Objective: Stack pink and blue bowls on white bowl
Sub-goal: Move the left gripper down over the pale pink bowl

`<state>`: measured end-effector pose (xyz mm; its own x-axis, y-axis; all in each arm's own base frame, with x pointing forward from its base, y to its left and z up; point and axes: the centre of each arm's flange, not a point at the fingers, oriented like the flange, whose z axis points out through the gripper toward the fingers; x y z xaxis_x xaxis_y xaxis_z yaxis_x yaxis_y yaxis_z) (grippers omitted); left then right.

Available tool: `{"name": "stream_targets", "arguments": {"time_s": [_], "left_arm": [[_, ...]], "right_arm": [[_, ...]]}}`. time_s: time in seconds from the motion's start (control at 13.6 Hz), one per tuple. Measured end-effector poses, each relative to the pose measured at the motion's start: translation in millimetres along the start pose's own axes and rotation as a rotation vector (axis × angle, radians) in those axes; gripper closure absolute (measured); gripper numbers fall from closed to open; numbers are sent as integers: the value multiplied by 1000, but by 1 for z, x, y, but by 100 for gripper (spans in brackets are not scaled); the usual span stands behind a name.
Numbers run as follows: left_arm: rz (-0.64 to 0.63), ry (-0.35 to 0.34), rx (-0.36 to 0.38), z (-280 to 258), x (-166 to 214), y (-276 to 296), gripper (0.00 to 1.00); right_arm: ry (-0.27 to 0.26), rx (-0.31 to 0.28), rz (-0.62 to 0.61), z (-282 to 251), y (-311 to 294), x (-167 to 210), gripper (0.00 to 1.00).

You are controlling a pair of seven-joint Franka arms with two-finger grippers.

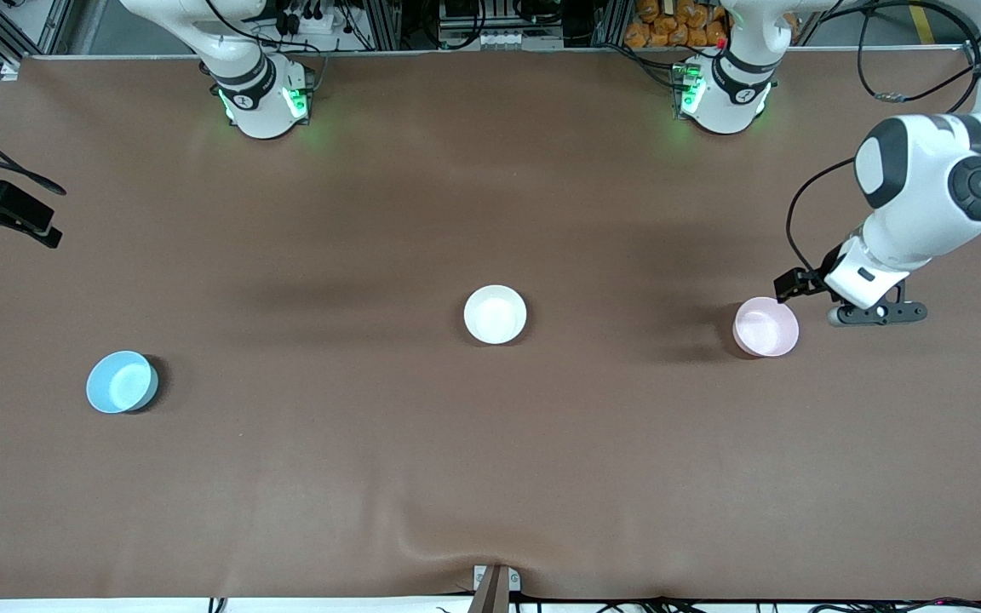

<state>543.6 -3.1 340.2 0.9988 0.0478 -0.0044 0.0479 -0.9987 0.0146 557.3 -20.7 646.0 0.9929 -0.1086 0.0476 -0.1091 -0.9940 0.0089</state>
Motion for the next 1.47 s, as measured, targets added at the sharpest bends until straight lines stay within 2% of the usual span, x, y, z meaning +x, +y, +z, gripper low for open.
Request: {"name": "stream_targets", "arguments": {"time_s": [0.73,1.03,1.1,1.17,1.25,1.32,1.47], "left_arm": [[-86,11,-9,88,16,-47,0],[-86,11,-11,102,17,-47,3],[-86,12,-11,105,17,-47,9],[-87,12,-12,107,17,-47,10],[-89,12,-12,109,18,-48,19],[-91,12,-12,111,18,-49,19],[-93,17,-12,114,18,-50,29]], "right_arm": [[1,0,-58,0,5,0,0],[-24,53,-34,2,13,-2,0],[-37,62,-21,3,19,-3,0],[-48,67,-12,3,24,-4,0],[-60,67,-8,4,26,-6,0],[-68,67,-8,4,26,-7,0],[-76,67,-10,4,25,-8,0]]}}
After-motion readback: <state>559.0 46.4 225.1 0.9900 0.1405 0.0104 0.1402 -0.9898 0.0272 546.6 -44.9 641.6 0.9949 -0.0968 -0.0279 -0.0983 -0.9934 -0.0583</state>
